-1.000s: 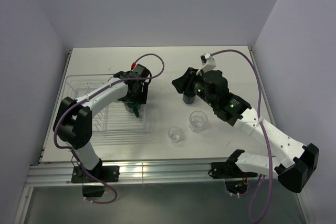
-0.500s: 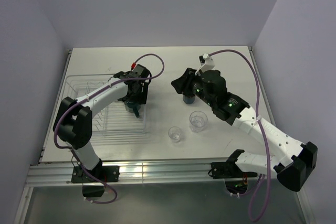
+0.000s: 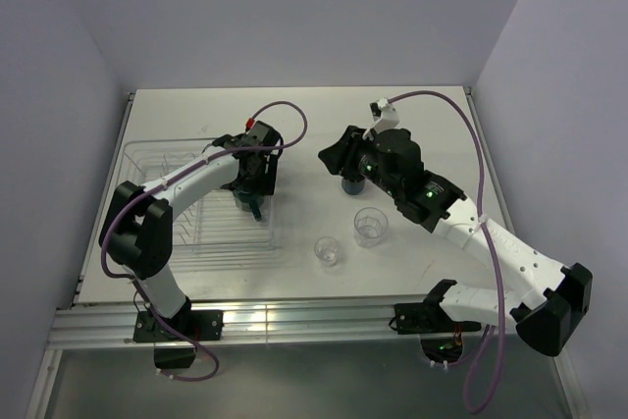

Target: Load the cups into the dish rack

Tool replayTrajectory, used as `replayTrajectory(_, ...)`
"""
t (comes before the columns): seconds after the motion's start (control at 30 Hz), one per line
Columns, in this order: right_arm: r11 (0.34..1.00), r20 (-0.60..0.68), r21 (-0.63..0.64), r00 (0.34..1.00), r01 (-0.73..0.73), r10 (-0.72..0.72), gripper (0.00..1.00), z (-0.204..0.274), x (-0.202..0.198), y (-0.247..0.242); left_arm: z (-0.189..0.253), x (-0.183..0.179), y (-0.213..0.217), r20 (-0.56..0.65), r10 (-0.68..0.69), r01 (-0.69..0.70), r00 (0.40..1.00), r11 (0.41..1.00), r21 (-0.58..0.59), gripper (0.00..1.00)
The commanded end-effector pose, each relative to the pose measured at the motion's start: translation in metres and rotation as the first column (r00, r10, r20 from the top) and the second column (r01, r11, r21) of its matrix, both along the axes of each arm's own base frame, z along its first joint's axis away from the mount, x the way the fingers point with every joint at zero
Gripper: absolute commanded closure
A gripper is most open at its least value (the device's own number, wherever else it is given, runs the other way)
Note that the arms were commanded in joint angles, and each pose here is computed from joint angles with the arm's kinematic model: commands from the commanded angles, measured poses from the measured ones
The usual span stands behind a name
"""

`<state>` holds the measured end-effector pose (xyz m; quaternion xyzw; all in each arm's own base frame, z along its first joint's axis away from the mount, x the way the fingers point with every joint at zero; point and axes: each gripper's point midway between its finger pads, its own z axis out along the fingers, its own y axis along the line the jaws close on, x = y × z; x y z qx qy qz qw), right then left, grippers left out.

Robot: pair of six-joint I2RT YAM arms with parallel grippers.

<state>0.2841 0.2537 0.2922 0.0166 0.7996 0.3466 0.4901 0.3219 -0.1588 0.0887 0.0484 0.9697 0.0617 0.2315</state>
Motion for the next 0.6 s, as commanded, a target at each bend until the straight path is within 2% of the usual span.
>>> replayTrajectory(0.0, 1.0, 0.047, 0.024, 0.999, -0.006, 0.005, 0.53, 0.024, 0.002, 0.0031, 0.0187, 0.011, -0.0115, 0.08, 0.001, 0.005, 0.997, 0.998, -0.067, 0.25)
replayTrajectory(0.17, 1.0, 0.046, 0.018, 0.999, -0.008, 0.007, 0.5, 0.0235, 0.0022, 0.0044, 0.0196, 0.0101, -0.0098, 0.085, 0.006, 0.0, 0.996, 0.998, -0.065, 0.22)
replayTrajectory(0.2, 1.0, 0.046, 0.018, 0.999, -0.009, 0.009, 0.5, 0.0235, 0.0024, 0.0054, 0.0201, 0.0103, -0.0095, 0.085, 0.007, -0.001, 0.996, 0.998, -0.067, 0.02)
replayTrajectory(0.23, 1.0, 0.046, 0.018, 0.999, -0.009, 0.009, 0.49, 0.0235, 0.0024, 0.0054, 0.0202, 0.0098, -0.0096, 0.086, 0.006, 0.0, 0.996, 0.998, -0.066, 0.01)
replayTrajectory(0.57, 1.0, 0.044, 0.005, 0.999, -0.013, 0.013, 0.46, 0.0227, 0.0033, 0.0079, 0.0273, 0.0074, -0.0072, 0.096, 0.011, -0.004, 0.995, 0.997, -0.072, 0.02)
